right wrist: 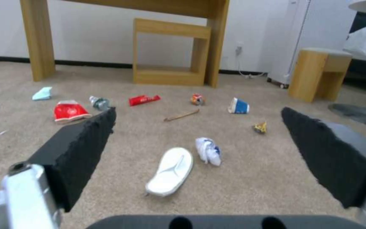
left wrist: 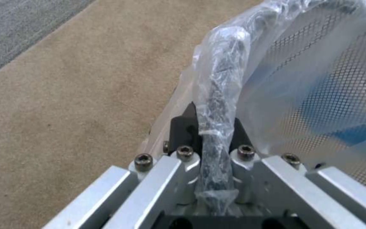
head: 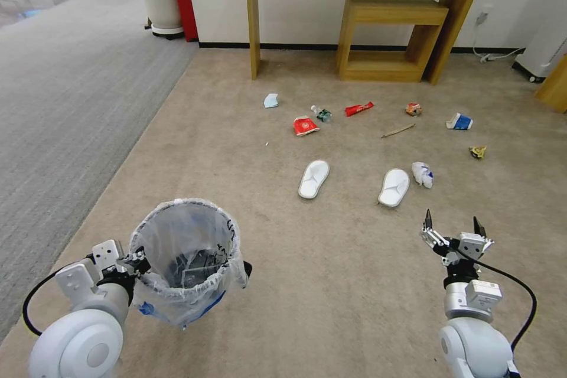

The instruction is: Pick up the trash bin and place the garbage on the floor into it.

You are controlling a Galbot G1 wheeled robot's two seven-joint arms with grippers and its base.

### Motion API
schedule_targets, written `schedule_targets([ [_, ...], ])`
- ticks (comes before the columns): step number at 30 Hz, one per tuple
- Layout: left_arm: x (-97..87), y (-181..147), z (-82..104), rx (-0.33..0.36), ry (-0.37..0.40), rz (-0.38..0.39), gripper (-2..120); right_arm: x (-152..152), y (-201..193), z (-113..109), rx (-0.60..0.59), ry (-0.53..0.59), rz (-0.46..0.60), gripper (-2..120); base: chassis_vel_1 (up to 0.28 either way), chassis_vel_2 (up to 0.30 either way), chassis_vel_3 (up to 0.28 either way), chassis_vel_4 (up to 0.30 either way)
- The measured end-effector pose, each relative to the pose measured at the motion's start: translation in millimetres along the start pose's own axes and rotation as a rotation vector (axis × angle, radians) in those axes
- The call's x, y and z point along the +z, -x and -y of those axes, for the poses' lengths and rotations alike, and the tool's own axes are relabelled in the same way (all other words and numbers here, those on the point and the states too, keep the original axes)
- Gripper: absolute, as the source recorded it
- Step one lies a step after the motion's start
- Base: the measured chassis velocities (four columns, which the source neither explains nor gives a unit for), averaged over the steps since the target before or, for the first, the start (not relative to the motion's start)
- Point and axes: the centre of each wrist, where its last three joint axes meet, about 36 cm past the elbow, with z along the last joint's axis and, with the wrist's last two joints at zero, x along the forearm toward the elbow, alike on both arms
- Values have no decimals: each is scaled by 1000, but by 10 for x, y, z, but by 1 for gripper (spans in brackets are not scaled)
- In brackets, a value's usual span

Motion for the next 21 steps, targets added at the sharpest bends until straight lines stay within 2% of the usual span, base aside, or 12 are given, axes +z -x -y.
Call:
schedule_targets([
  [3,7,3,3,-1,1,0,2,-1,1,1,1,-3,-5,96,0,0,0,0],
  [12,20,0,3,-1,4,3,2,-4,-18,32,3,-13,-12,100,0,0,0,0],
  [21,25,-10,4,0,5,5,2,-10,-27,32,3,-15,-14,100,-103,101,98,-93],
])
